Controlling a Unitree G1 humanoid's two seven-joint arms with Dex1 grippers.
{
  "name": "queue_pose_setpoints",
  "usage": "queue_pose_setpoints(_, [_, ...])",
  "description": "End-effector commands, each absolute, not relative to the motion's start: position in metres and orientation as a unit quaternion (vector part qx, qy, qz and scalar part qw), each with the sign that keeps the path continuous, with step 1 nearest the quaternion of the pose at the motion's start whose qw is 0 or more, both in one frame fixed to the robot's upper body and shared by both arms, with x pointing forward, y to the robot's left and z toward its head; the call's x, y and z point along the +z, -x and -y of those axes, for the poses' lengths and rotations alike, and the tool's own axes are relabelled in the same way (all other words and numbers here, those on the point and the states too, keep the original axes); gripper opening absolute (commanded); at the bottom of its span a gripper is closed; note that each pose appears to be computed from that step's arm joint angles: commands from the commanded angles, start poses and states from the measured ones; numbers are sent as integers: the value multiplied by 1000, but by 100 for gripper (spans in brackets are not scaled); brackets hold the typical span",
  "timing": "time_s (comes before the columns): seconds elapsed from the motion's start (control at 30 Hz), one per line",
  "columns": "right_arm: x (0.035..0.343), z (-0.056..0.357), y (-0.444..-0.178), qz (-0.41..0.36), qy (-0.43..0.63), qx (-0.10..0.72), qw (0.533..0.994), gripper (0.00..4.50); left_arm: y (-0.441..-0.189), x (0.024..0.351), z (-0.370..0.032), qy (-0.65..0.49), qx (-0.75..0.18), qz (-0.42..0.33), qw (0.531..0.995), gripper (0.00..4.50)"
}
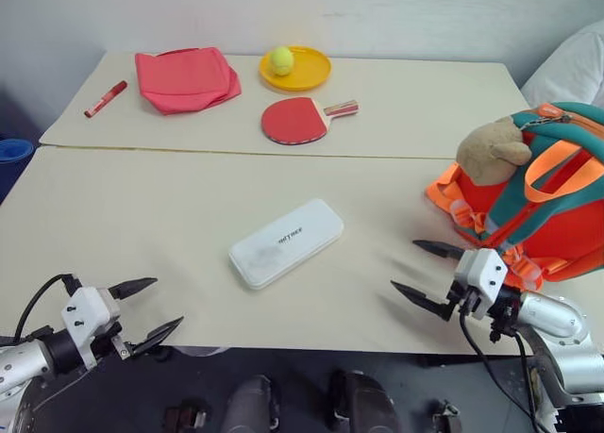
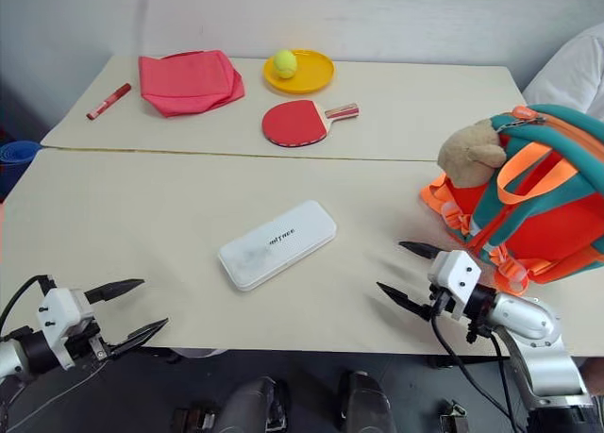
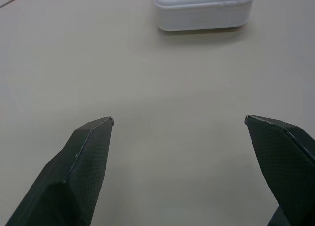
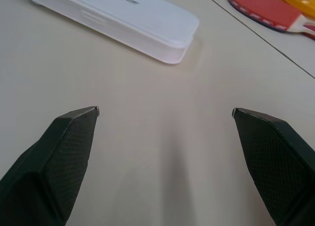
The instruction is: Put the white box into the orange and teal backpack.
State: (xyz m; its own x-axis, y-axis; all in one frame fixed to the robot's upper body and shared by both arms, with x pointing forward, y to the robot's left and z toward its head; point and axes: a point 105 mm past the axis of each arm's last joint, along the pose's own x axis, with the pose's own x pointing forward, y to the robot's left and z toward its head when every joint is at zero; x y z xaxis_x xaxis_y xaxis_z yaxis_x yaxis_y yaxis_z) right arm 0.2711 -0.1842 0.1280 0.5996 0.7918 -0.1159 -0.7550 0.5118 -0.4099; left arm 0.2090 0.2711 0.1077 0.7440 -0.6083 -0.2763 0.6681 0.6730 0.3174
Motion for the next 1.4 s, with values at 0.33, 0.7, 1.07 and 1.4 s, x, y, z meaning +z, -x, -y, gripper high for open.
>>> queue_pose_setpoints(0.33, [146, 165, -276, 29, 177, 464, 868, 445, -209, 125, -257, -162, -348, -97, 918, 450])
queue_pose_setpoints(0.7, [143, 113, -339, -30, 259, 471, 843, 143, -218, 116, -216, -131, -368, -134, 911, 170])
queue_pose_setpoints(1.07, [152, 78, -393, -12, 312, 463, 830, 0, -236, 105, -205, -119, -368, -161, 908, 5])
queue_pose_setpoints(1.4, [147, 63, -404, -28, 294, 487, 822, 0, -252, 109, -192, -103, -382, -146, 907, 5])
